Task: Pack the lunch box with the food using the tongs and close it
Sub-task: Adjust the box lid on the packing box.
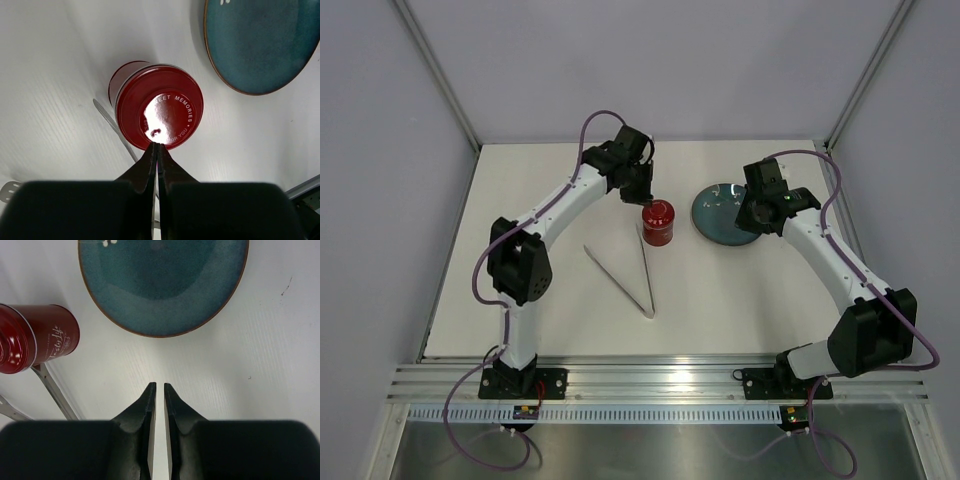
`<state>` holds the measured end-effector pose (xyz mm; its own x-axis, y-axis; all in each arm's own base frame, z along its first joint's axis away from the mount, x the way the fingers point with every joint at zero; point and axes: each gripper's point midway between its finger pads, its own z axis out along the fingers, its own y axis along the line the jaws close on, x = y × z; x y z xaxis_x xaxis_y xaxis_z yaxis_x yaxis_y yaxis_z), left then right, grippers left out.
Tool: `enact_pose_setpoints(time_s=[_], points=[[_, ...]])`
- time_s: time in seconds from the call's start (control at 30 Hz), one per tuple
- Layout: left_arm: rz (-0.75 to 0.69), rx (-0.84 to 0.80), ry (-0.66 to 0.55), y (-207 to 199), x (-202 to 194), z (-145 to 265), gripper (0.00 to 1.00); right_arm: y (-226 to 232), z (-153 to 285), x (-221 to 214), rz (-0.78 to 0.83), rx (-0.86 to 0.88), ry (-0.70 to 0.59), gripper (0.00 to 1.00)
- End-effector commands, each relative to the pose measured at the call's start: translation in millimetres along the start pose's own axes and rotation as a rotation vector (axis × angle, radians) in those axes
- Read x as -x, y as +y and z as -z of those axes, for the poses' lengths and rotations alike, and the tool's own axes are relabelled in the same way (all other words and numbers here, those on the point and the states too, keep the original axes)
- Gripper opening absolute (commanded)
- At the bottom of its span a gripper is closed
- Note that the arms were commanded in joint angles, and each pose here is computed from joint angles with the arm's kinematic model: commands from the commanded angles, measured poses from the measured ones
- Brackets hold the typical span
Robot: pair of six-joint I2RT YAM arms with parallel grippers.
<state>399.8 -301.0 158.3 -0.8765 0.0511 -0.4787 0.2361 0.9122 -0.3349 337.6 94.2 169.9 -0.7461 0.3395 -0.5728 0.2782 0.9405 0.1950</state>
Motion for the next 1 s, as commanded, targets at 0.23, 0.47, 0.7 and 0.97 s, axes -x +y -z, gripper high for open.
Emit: enact_pose_setpoints(time_s=[0.23, 0.47, 0.7, 0.97], points=[[-0.043, -0.026, -0.101, -16.7, 38.2, 6.0, 0.0, 1.9, 10.2, 9.9, -0.025, 0.022, -0.037, 0.18], [-0.042, 0.027, 0.03, 2.2, 2.4, -49.9, 0.0, 2.3, 0.8, 3.3, -0.02, 0.017, -0.009, 0.17], [-0.069, 0.052, 0.004, -0.9, 5.1, -30.0, 0.0, 3.7, 2.0, 3.5, -0.025, 0.026, -0.011, 0.17], [-0.089, -0.015, -0.195, -31.8, 50.6, 35.3, 0.0, 6.1, 7.0, 8.7, -0.03, 0.036, -0.026, 0.17]])
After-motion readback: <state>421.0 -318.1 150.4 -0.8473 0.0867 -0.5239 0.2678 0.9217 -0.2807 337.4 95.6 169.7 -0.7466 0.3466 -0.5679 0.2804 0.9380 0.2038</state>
